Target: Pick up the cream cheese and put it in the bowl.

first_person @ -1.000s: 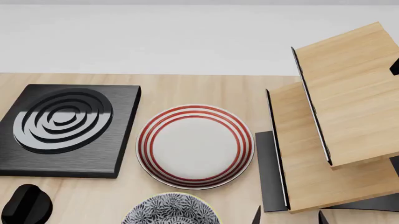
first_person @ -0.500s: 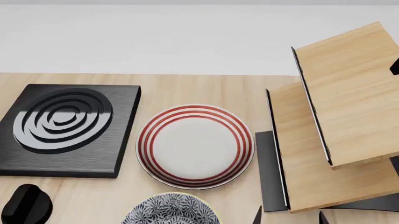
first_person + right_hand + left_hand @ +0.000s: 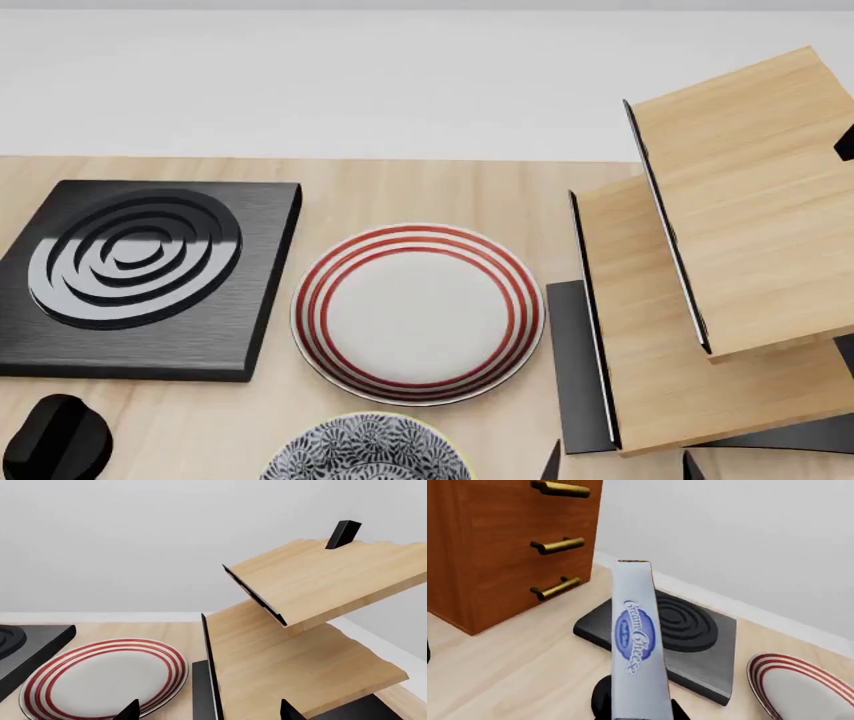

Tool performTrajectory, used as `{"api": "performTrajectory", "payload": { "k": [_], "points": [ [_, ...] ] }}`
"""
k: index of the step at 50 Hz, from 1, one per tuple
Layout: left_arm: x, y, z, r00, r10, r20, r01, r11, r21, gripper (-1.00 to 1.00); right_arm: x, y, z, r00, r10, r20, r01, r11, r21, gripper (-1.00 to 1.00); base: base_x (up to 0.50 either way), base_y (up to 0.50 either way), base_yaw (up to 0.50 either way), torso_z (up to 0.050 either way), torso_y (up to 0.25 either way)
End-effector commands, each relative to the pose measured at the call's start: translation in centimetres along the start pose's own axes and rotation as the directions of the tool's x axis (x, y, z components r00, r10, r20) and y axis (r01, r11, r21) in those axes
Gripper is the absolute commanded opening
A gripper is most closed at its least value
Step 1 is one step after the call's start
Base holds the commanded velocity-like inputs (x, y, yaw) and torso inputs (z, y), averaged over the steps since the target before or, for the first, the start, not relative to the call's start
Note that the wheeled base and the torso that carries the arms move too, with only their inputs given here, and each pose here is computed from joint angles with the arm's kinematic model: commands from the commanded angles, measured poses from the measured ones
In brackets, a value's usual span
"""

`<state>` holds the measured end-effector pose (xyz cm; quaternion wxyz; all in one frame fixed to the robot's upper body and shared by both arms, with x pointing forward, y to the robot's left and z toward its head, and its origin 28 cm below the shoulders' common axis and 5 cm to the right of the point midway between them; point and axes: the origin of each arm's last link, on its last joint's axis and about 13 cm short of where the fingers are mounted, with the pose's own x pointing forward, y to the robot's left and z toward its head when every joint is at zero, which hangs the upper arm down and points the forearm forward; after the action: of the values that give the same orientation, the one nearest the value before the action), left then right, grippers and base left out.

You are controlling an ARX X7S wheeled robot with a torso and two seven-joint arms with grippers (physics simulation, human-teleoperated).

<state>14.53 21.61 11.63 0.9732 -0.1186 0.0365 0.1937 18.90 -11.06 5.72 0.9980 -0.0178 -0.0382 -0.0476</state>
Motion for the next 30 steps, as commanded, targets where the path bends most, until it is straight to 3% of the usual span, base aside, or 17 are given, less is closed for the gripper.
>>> {"api": "performTrajectory", "payload": {
  "k": [1, 2, 7, 8, 11, 12, 13, 23, 24, 26, 27, 30],
  "points": [
    [-1.5, -0.5, 2.4, 0.991, -0.125, 0.036, 0.123, 0.99, 0.071, -1.0, 0.0, 0.1, 0.0, 1.0, 0.004, -0.002, -0.004, 1.0, -0.005, 1.0, 0.0, 0.0, 0.0, 0.0, 0.01],
    [-1.6, -0.5, 2.8, 0.992, -0.109, 0.069, 0.104, 0.991, 0.08, -1.0, 0.0, 0.1, 0.1, 1.0, 0.005, -0.001, -0.005, 1.0, -0.005, 1.0, 0.0, 0.0, 0.0, 0.0, 0.0],
    [-1.1, -1.0, 3.4, 0.988, -0.149, 0.046, 0.141, 0.978, 0.154, -1.0, 0.0, 0.0, 0.1, 1.0, 0.002, 0.001, -0.002, 1.0, -0.003, 1.0, 0.0, 0.0, 0.0, 0.0, 0.0],
    [-0.8, -1.3, 3.7, 0.97, -0.233, 0.067, 0.214, 0.954, 0.209, -1.0, 0.0, 0.0, 0.1, 1.0, 0.002, 0.0, -0.002, 1.0, -0.008, 1.0, 0.0, 0.0, 0.0, 0.0, 0.0],
    [-0.4, -1.5, 3.8, 0.969, -0.24, 0.051, 0.223, 0.948, 0.229, -1.0, 0.0, 0.0, 0.1, 1.0, 0.0, 0.002, 0.0, 1.0, -0.007, 1.0, 0.0, 0.0, 0.0, 0.0, 0.0],
    [-0.4, -1.6, 4.0, 0.948, -0.31, 0.068, 0.279, 0.915, 0.292, -1.0, 0.0, 0.0, 0.0, 1.0, 0.003, 0.0, -0.003, 1.0, -0.005, 1.0, 0.0, 0.0, 0.0, 0.0, 0.0],
    [-0.5, -1.7, 4.0, 0.936, -0.352, 0.019, 0.331, 0.896, 0.295, -1.0, 0.1, 0.0, 0.0, 1.0, 0.001, -0.001, -0.001, 1.0, -0.006, 1.0, 0.0, 0.0, 0.0, 0.0, 0.0],
    [-1.0, -2.2, 5.6, 0.925, -0.381, -0.019, 0.369, 0.881, 0.296, -1.0, 0.1, 0.0, -0.1, 1.0, 0.0, -0.002, 0.0, 1.0, -0.011, 1.0, 0.0, 0.0, 0.0, 0.0, 0.0],
    [-1.3, -2.4, 5.5, 0.894, -0.447, -0.024, 0.434, 0.853, 0.29, -1.0, 0.1, 0.0, -0.2, 1.0, 0.003, -0.003, -0.003, 1.0, -0.002, 1.0, 0.0, 0.0, 0.0, 0.0, 0.0],
    [-1.4, -2.5, 5.5, 0.889, -0.457, 0.018, 0.427, 0.844, 0.326, -1.0, 0.2, 0.0, -0.3, 1.0, 0.001, -0.007, -0.001, 1.0, -0.002, 1.0, 0.0, 0.0, 0.0, 0.0, 0.005],
    [-1.6, -2.5, 5.4, 0.86, -0.51, -0.021, 0.484, 0.803, 0.348, -1.0, 0.2, 0.0, -0.3, 1.0, -0.001, -0.008, 0.001, 1.0, -0.006, 1.0, 0.0, 0.0, 0.0, 0.0, 0.0],
    [-1.3, -2.7, 6.0, 0.874, -0.486, -0.018, 0.464, 0.822, 0.33, -1.0, 0.0, 0.0, -0.1, 1.0, 0.001, -0.005, -0.001, 1.0, -0.004, 1.0, 0.0, 0.0, 0.0, 0.0, 0.0]
  ]
}}
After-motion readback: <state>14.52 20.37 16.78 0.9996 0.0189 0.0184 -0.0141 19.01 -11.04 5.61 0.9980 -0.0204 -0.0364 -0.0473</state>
